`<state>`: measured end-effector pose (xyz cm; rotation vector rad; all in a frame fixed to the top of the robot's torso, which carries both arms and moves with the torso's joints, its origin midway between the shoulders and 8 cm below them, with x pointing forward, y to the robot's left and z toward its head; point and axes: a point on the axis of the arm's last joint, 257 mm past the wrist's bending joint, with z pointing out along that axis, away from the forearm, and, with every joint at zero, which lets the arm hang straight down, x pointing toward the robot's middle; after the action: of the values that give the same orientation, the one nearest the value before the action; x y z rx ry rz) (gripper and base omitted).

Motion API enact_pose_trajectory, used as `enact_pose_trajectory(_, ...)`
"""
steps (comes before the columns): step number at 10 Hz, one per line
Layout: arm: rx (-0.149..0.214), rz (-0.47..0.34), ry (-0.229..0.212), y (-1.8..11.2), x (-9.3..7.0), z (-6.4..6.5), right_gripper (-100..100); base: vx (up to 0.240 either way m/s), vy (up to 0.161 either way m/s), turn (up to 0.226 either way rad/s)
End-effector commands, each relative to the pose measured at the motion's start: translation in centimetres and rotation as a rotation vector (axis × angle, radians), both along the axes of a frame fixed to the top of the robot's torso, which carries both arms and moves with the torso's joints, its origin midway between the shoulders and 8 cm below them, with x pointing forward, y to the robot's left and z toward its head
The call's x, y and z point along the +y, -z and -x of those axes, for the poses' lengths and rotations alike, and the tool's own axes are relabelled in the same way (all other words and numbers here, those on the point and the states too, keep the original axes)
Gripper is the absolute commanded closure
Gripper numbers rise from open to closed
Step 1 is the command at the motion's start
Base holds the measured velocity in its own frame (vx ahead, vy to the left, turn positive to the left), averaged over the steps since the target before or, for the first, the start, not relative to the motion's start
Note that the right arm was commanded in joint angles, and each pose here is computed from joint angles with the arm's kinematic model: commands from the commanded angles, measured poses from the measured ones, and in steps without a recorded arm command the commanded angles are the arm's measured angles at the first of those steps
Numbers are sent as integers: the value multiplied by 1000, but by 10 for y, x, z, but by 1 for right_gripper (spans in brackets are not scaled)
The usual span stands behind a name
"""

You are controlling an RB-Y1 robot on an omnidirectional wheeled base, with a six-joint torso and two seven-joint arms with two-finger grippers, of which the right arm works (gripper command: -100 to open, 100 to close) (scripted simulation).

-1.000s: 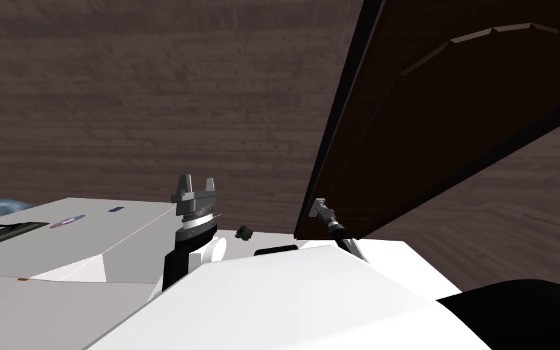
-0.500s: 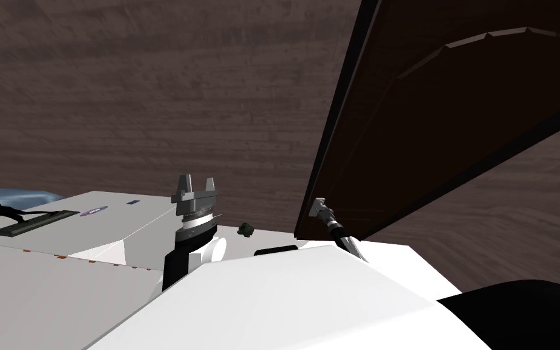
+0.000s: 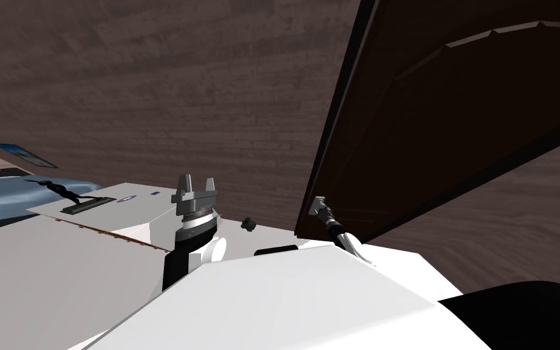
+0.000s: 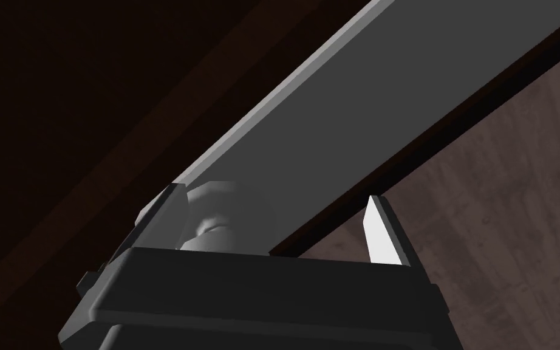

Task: Pull the door open

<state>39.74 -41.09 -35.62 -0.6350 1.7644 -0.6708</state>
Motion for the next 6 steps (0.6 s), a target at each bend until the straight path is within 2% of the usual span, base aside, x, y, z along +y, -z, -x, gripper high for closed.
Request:
enact_pose_trajectory(1, 25, 4, -9, 15, 7, 6, 100, -29, -8, 7)
enact_pose_trajectory(3, 70, 133, -23, 22, 2, 3, 100, -63, -25, 93)
enact_pose_trajectory(5, 111, 253, -33, 26, -3, 0, 100, -112, -30, 194)
enact_pose_trajectory(6, 116, 271, -39, 27, -3, 0, 100, -66, -24, 40)
